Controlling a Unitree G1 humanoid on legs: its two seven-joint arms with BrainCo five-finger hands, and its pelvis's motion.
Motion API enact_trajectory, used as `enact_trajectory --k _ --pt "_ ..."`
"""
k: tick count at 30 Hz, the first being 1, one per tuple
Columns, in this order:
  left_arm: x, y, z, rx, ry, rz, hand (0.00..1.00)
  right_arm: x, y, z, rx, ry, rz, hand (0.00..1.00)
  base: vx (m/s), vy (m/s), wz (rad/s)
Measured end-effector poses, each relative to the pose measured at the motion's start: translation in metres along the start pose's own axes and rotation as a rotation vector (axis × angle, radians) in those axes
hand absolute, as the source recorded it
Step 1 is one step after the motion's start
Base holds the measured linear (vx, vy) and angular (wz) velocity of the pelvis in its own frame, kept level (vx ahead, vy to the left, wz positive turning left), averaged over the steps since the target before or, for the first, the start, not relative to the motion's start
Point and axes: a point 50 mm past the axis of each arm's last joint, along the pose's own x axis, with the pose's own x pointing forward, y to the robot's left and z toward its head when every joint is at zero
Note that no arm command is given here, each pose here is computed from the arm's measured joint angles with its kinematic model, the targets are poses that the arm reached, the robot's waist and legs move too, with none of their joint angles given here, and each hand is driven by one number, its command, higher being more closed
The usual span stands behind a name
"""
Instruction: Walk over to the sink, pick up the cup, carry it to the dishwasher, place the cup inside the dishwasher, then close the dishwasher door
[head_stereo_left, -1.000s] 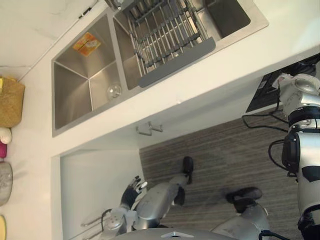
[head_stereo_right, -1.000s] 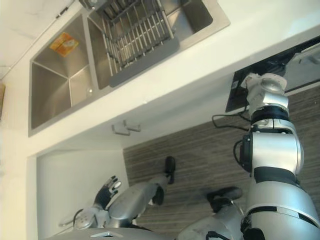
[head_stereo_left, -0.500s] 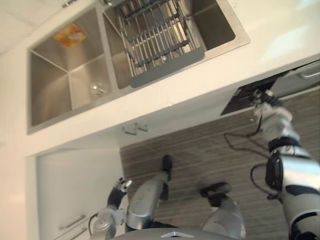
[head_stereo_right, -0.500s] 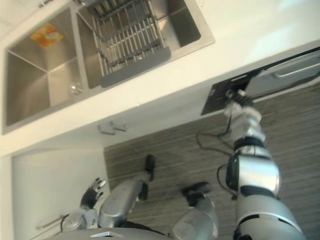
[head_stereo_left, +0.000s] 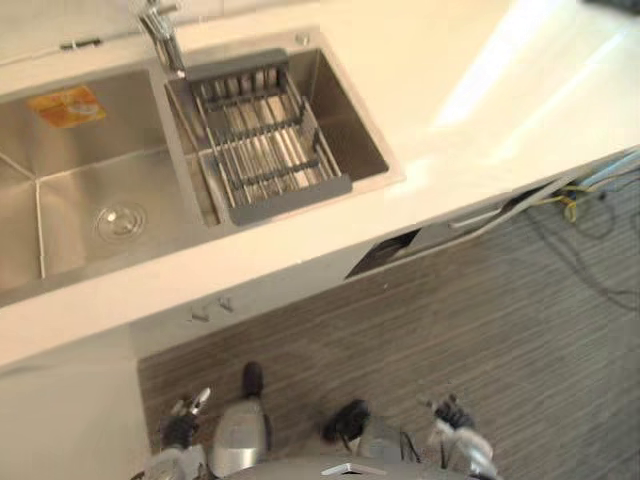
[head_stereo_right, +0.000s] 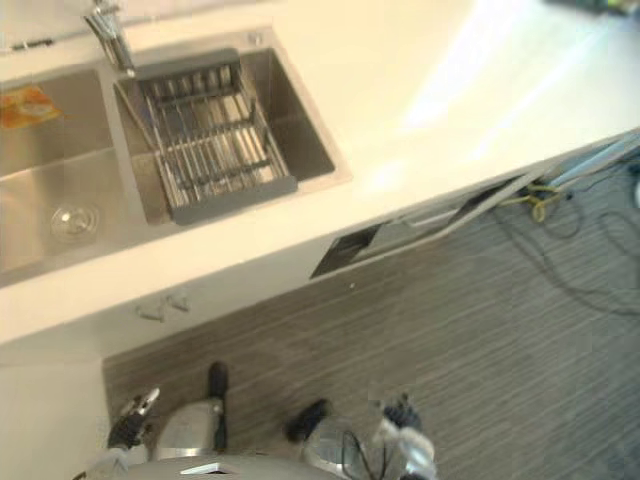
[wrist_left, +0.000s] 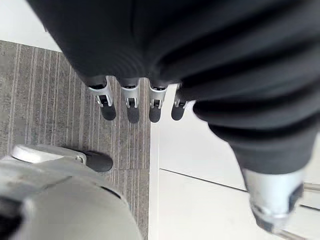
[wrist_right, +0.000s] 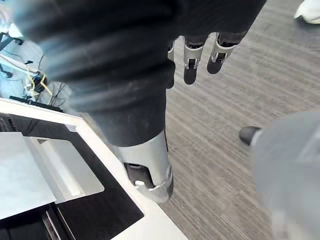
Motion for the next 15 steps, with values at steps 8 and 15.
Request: enact_trajectory --k 8,15 --pt "0.016 -0.043 0.025 0.028 -0.053 -0.101 0.0 -0.015 0.002 -0.034 -0.008 0.068 0.051 0.0 0.07 -0.093 1.05" --pt "0.008 -0.031 -0.001 -0.032 0.035 -0.052 0.0 -0.015 0.014 -0.031 -0.093 0.052 0.146 0.0 0.05 -0.011 0.28"
